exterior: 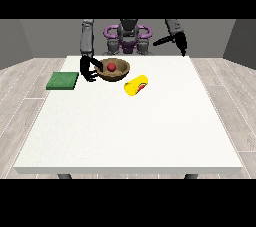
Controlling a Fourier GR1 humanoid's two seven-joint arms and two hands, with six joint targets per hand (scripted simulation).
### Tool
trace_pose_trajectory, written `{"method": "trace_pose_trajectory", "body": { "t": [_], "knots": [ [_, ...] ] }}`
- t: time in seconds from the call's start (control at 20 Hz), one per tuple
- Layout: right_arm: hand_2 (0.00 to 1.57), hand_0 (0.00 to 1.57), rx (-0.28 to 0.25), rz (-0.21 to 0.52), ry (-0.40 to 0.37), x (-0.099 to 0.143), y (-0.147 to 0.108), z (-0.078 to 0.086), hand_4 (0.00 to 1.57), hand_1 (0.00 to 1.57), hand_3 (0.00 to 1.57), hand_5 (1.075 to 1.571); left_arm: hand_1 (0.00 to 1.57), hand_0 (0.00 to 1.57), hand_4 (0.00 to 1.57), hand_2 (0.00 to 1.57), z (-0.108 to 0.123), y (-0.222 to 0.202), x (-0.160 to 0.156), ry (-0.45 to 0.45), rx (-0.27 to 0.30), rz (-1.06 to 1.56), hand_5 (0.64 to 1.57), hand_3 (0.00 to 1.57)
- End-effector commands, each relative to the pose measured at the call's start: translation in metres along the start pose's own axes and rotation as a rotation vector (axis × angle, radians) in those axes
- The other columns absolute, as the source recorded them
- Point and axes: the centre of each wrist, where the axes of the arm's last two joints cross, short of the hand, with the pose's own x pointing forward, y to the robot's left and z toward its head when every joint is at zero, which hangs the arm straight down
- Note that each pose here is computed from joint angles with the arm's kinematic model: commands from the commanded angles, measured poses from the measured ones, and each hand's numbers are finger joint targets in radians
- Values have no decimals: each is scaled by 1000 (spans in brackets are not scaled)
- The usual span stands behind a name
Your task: Pick the cup and pour the ball into the bowl, then pick the bowl and place it on the pad
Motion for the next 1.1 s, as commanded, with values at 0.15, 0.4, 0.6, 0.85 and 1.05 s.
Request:
{"method": "trace_pose_trajectory", "body": {
  "t": [0.15, 0.4, 0.6, 0.85, 1.05],
  "knots": [
    [1571, 1571, 73, 30, 185, 17, 34, 1, 1046, 1571, 1571, 1553, 0, 0, 0, 0, 37, 15, -45, 165, 66, -14, 1571, 0],
    [1571, 1571, 46, 6, 99, 83, -28, -24, 1061, 1571, 1571, 1559, 0, 0, 0, 0, 34, 25, -43, 86, 98, -35, 1569, 0],
    [1571, 1571, 29, -26, 82, 83, -71, -22, 1058, 1571, 1571, 1559, 0, 0, 0, 0, 39, 25, -45, 95, 84, -18, 1569, 0],
    [1571, 1571, 14, -25, 18, 112, -120, -24, 1058, 1571, 1571, 1559, 0, 0, 0, 0, 14, 26, -22, 19, 96, -23, 1565, 0],
    [1571, 1571, 19, -146, -76, 126, -145, -26, 1074, 1571, 1571, 1563, 0, 0, 0, 0, 4, -1, -8, -111, 126, -34, 1565, 0]
  ]
}}
